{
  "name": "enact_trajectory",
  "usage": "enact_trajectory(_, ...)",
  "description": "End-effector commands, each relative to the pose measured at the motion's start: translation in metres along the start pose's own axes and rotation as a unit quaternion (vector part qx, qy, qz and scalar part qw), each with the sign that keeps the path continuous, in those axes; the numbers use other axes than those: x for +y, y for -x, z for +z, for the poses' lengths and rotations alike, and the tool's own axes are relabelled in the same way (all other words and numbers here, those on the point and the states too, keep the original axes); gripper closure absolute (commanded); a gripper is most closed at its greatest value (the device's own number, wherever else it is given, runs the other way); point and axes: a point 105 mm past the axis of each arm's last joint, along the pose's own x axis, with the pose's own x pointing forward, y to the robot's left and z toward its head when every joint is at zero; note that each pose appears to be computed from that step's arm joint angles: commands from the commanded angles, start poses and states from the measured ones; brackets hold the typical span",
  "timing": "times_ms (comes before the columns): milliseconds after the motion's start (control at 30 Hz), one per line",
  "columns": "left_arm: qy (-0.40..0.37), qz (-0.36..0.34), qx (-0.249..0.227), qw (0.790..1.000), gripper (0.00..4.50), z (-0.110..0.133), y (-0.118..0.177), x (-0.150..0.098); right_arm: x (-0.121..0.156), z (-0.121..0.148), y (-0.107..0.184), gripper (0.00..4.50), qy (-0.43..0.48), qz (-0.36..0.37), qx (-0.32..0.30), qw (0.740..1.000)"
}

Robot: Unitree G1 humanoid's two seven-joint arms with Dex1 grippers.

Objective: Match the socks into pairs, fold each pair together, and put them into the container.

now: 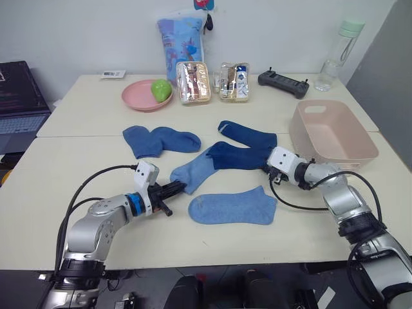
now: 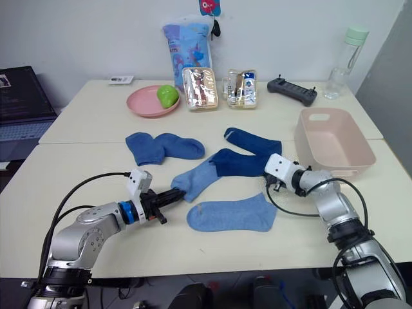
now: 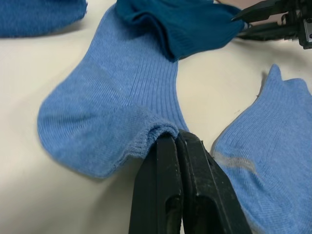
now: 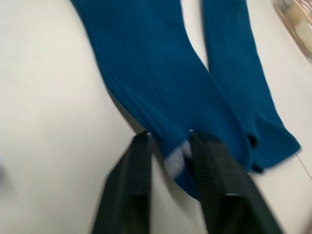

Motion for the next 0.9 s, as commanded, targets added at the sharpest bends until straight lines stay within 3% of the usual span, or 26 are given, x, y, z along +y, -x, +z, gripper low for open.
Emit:
enact_trajectory(33,-0.028,0.011,-0.026,0.999,4.50,0.022,0.012,0.012,-0.014,0.015,0.017,1.65,-0.001,-0.035,-0.028,0.999)
enact_trajectory(200,-0.062,0.010,-0.068,0.996,4.50,0.055,0.025,0.019,-0.018,0.022,0.022,0.02,-0.014,-0.055,-0.047,0.997)
enact_trajectory(633,-0.075,-0.062,-0.192,0.977,4.50,0.158,0.033,-0.004,-0.013,0.033,0.019,0.02,-0.027,-0.051,-0.067,0.996)
enact_trajectory(733,-0.060,-0.091,-0.261,0.959,4.50,0.198,0.031,-0.020,-0.011,0.034,0.018,0.02,-0.030,-0.049,-0.070,0.996)
enact_trajectory(800,-0.054,-0.112,-0.266,0.956,4.50,0.206,0.029,-0.030,-0.010,0.034,0.018,0.02,-0.032,-0.048,-0.070,0.996)
enact_trajectory(900,-0.065,-0.168,-0.235,0.955,4.50,0.197,0.015,-0.058,-0.010,0.033,0.018,0.02,-0.035,-0.050,-0.070,0.996)
